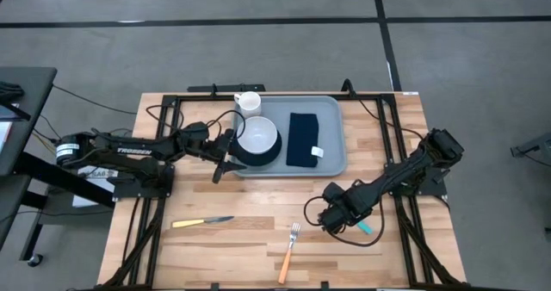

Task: Set up tray
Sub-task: Put the fork on top of the black table napkin on the gray serving tray

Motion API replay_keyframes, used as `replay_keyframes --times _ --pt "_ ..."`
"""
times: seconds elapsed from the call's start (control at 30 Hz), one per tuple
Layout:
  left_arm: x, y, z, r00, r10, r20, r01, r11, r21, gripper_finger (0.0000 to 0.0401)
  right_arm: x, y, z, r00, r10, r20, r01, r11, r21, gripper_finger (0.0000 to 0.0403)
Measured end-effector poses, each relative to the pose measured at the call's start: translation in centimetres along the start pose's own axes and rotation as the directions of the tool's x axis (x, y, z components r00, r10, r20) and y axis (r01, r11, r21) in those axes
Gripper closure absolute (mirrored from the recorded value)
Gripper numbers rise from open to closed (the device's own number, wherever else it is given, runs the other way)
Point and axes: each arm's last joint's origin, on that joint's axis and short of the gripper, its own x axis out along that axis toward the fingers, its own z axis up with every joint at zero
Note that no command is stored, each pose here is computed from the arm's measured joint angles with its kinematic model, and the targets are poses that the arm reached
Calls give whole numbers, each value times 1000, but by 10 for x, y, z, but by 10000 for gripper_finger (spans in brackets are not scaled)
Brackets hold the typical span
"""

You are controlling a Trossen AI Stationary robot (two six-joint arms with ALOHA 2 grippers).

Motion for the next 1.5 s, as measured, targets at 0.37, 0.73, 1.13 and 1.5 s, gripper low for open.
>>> replay_keyframes --times 0.37,0.73,1.13,1.5 --pt "0 0 1 1000 0 7 0 1000 5 234 10 14 9 980 182 78 -190 975 119 346" --pt "2 -11 3 984 -177 21 176 983 43 234 -15 52 42 742 602 296 -642 765 52 346" --pt "13 -61 1 868 -496 -23 489 846 213 234 -17 57 17 747 496 443 -545 838 -19 346" --pt "21 -72 9 934 -346 -90 357 911 205 234 -25 71 5 665 583 467 -681 730 60 346"
